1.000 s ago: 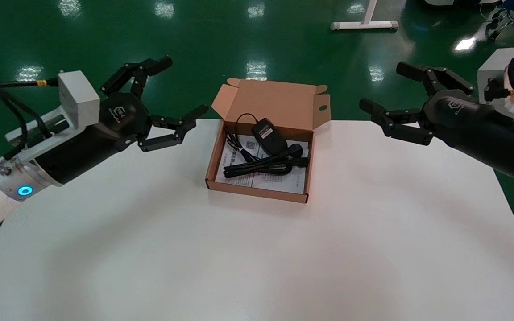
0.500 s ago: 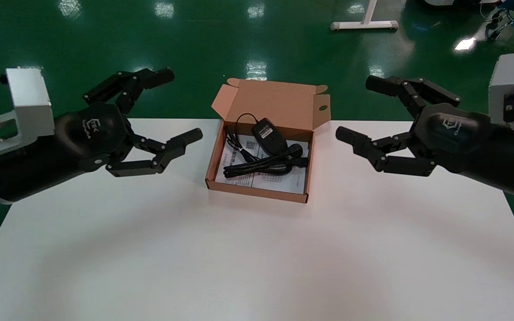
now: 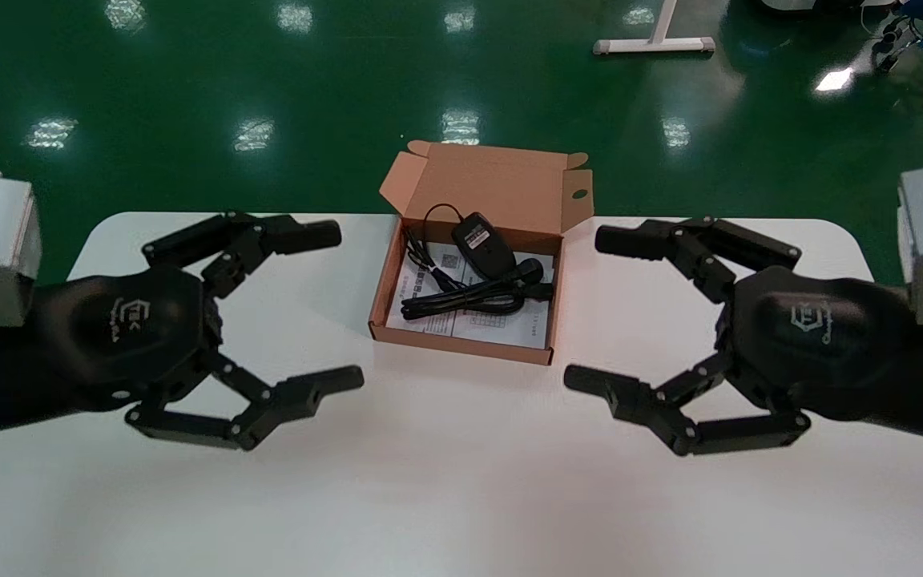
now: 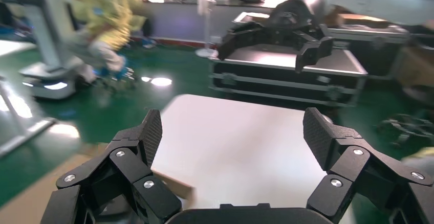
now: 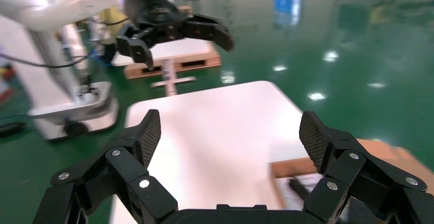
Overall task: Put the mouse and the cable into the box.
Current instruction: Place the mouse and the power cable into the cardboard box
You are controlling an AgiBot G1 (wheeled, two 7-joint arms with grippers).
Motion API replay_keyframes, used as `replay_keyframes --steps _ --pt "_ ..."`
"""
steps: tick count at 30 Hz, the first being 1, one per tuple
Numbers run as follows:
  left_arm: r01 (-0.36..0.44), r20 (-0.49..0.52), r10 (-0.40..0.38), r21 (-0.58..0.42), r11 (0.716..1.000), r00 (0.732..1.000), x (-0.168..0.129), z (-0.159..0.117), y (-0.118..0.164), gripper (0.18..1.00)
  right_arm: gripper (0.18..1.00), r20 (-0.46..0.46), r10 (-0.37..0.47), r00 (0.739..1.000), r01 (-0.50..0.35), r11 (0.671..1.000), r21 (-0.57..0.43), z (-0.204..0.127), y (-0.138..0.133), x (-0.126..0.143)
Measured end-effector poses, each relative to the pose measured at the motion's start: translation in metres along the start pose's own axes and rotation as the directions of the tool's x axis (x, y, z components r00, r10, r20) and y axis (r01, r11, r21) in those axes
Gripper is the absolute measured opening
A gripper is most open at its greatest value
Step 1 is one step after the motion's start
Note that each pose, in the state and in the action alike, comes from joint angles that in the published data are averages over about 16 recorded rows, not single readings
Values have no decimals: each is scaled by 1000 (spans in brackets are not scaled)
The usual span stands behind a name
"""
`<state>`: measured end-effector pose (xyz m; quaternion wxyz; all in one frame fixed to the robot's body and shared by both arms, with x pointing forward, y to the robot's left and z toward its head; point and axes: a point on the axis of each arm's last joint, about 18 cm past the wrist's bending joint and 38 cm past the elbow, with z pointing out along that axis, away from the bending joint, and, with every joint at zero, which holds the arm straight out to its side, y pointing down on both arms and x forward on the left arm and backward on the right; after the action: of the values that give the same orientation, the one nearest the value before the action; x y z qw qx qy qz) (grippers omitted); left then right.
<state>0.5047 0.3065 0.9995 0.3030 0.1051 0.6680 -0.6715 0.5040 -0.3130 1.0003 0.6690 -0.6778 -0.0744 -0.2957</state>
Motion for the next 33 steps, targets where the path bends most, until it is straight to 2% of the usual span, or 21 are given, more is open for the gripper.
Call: replay_keyframes --steps 6,12,33 --pt "55 -75 -58 -42 998 996 22 -1 -9 1001 1000 90 20 996 -18 1000 -19 1 -6 -22" --pt "81 -111 -88 -67 995 990 33 -2 -12 1001 1000 138 32 990 -28 999 -31 1 -9 -34" --pt "82 -103 -88 -63 995 991 31 -2 -11 1001 1000 128 33 991 -30 999 -29 1 -8 -32"
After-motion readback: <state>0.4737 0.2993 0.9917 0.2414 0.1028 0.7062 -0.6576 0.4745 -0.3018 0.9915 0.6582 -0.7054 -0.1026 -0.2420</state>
